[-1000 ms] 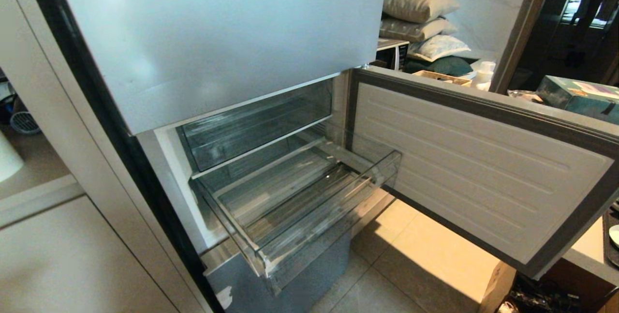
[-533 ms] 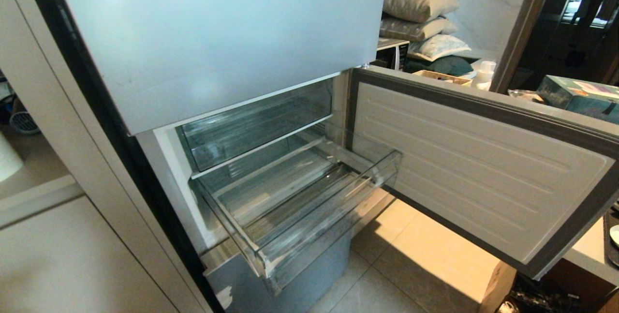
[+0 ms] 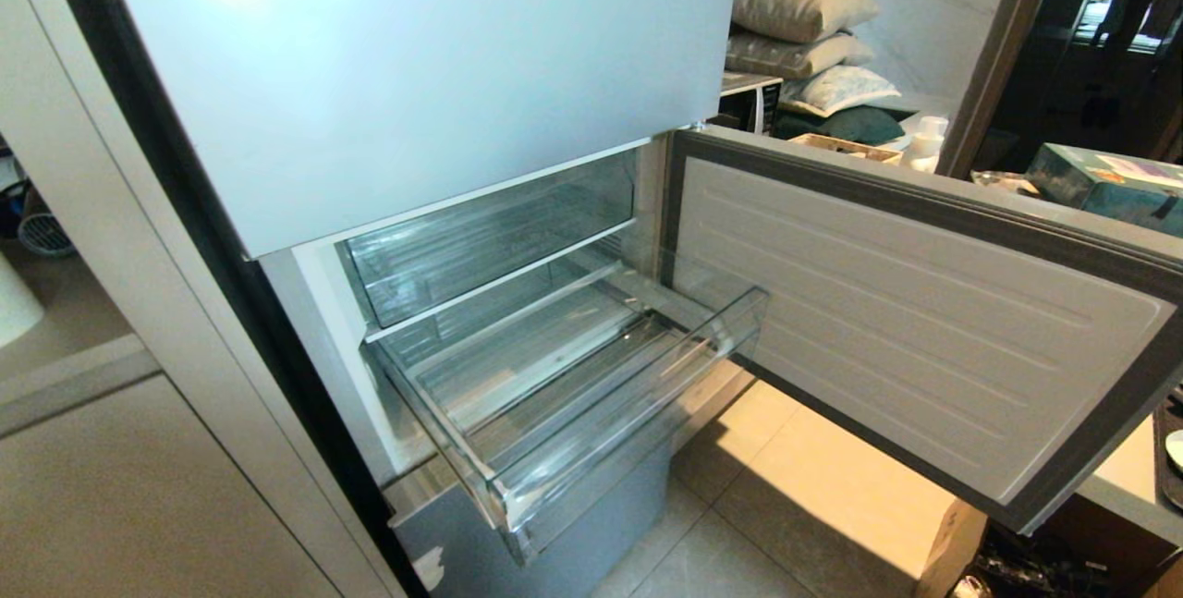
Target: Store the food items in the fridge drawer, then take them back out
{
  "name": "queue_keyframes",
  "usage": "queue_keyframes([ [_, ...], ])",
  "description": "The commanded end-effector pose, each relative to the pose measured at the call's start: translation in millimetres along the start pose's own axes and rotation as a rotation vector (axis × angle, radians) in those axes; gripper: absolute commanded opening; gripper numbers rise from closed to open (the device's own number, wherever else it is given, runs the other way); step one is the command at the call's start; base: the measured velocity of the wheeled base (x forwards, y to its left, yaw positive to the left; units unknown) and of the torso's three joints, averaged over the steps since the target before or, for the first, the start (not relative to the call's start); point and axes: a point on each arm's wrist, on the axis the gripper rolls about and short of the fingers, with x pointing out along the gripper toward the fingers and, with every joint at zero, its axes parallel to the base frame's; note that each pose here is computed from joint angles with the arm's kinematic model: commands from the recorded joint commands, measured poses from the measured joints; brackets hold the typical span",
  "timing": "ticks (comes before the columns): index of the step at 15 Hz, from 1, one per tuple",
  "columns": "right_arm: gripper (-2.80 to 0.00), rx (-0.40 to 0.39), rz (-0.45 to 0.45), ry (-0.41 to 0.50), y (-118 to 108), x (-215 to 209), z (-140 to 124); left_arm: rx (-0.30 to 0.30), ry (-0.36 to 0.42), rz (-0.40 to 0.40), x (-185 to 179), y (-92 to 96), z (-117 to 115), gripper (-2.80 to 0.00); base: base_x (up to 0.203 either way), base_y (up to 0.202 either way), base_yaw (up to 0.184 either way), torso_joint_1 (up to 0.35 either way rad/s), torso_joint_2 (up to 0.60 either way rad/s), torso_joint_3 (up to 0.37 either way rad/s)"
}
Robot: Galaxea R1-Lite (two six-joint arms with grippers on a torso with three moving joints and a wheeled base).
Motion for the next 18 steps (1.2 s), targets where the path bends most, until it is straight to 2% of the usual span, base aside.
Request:
queue_keyframes([
  [1, -2.80, 0.002, -0.007, 0.017, -3.7, 23.1, -6.9, 0.000, 0.002, 0.000, 0.2, 0.0, -0.4, -2.80, 0.000, 0.000, 0.000, 0.000, 0.00, 0.000],
  [5, -2.80, 0.004, 0.037, 0.009, -7.4, 58.6, -6.3, 0.000, 0.002, 0.000, 0.2, 0.0, -0.4, -2.80, 0.000, 0.000, 0.000, 0.000, 0.00, 0.000],
  [9, -2.80, 0.020, 0.190, 0.040, -5.2, 87.0, -9.7, 0.000, 0.002, 0.000, 0.2, 0.0, -0.4, -2.80, 0.000, 0.000, 0.000, 0.000, 0.00, 0.000],
  [12, -2.80, 0.027, 0.251, 0.081, 1.9, 105.0, -20.4, -0.002, 0.002, 0.000, 0.2, 0.0, -0.4, -2.80, 0.000, 0.000, 0.000, 0.000, 0.00, 0.000],
  [15, -2.80, 0.024, 0.290, 0.122, 8.3, 121.6, -37.2, 0.000, 0.002, 0.000, 0.2, 0.0, -0.4, -2.80, 0.000, 0.000, 0.000, 0.000, 0.00, 0.000],
  [18, -2.80, 0.021, 0.303, 0.126, 12.0, 133.7, -43.4, 0.000, 0.002, 0.000, 0.2, 0.0, -0.4, -2.80, 0.000, 0.000, 0.000, 0.000, 0.00, 0.000],
])
